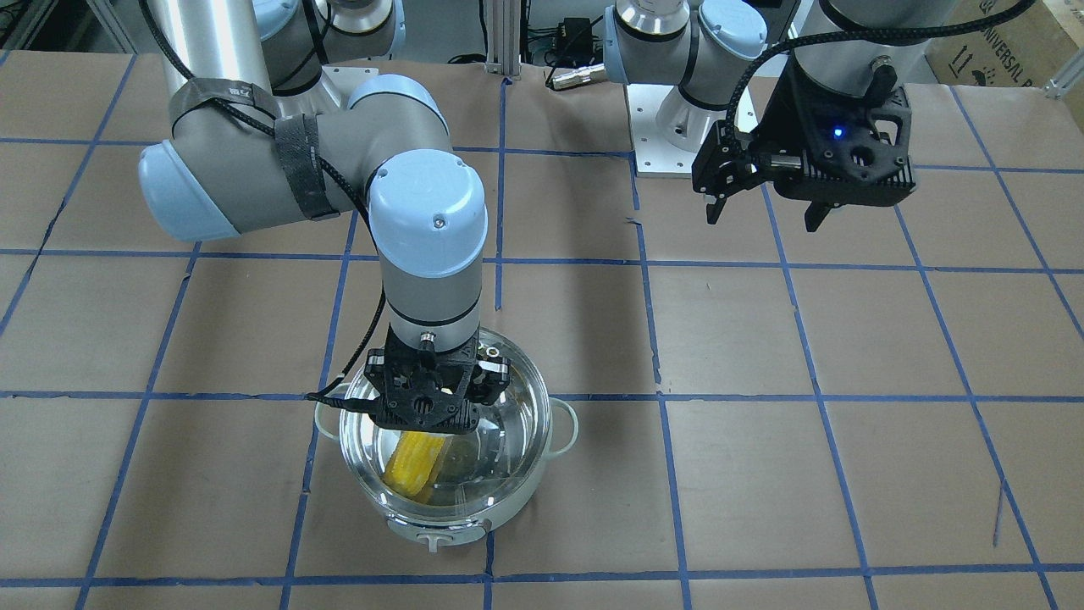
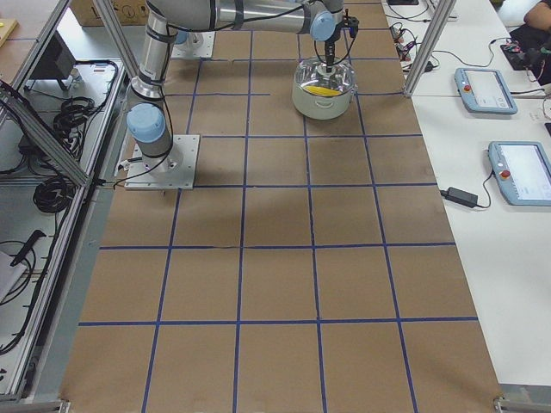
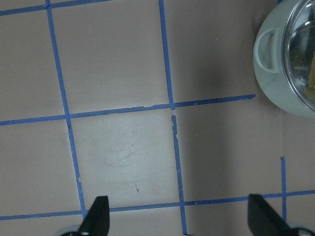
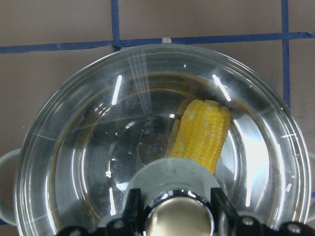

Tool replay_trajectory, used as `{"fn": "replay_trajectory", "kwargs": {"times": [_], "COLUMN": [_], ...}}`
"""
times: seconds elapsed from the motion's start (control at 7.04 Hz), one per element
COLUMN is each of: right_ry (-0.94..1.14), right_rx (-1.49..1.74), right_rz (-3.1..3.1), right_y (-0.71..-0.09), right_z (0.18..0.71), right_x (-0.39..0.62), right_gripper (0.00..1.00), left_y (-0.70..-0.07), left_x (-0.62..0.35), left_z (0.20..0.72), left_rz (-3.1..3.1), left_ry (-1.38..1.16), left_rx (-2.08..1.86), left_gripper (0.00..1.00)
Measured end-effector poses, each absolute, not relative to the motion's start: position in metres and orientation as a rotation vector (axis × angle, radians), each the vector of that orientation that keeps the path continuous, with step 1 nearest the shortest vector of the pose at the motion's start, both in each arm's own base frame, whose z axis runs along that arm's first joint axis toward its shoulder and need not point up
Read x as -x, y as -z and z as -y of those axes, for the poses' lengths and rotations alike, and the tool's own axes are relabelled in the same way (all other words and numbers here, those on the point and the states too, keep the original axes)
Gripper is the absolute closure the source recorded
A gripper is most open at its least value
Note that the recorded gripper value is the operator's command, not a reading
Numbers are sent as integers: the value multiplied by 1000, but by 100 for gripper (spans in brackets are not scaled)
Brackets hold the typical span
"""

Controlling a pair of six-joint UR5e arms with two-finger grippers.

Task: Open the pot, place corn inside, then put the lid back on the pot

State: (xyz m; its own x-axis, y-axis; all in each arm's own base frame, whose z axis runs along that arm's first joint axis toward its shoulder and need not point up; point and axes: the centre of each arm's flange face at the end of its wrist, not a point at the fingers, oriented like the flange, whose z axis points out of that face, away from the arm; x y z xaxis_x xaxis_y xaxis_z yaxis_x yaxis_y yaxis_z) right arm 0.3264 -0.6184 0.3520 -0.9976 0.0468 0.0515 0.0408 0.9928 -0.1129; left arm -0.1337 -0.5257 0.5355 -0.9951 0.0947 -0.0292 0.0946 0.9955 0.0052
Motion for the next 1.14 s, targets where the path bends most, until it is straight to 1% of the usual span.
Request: {"fn": "replay_trajectory", "kwargs": {"times": [0.71,0.85,1.14], "right_ry": [-214,-245,-336], "right_rx": [79,94,109], "right_rz": [3086,3087,3088], "right_y": [-363,-379,-432], "right_z": [617,614,606], "right_x": [-324,-318,-278], "right_gripper": [0,0,0], "left_y": [-535,-535,-537], "left_x": [134,134,133], "left_z": [526,525,524], "left_rz": [-3108,-3108,-3105], "left_ry": [-7,-8,-15], "left_rx": [-148,-147,-143], "left_gripper": [0,0,0]}}
